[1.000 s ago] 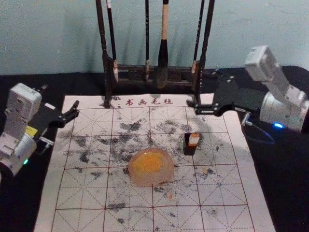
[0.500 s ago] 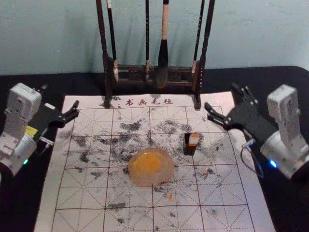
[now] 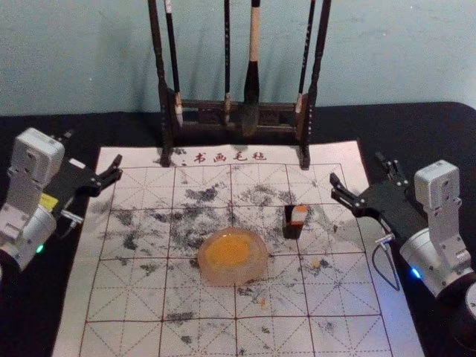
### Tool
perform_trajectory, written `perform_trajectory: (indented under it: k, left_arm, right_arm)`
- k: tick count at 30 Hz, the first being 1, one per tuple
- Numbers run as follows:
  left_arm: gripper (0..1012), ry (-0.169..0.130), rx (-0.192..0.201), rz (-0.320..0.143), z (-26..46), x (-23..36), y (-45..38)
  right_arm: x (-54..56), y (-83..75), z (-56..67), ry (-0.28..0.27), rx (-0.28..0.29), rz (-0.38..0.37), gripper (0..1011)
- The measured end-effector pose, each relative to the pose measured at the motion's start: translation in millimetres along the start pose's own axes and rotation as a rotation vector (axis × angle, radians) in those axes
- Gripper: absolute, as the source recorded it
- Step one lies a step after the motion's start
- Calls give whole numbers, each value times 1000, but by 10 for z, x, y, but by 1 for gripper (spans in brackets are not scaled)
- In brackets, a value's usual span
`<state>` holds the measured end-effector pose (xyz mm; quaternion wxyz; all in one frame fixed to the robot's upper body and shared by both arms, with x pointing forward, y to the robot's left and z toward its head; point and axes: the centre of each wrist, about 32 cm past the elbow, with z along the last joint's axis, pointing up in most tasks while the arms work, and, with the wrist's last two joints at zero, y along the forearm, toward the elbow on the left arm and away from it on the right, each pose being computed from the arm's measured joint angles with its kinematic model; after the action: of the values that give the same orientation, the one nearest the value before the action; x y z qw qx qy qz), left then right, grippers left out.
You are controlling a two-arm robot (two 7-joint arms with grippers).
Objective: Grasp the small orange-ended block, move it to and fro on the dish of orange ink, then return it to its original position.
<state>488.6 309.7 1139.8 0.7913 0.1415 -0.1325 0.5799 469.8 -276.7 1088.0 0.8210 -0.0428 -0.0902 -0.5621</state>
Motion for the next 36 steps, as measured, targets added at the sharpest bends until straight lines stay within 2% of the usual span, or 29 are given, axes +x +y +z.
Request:
perform_trajectory:
  k: [36]
  left_arm:
    - [1002, 0, 0, 0, 0, 0, 0]
  right_arm:
    - [-1, -13, 13, 1, 10, -3, 1000]
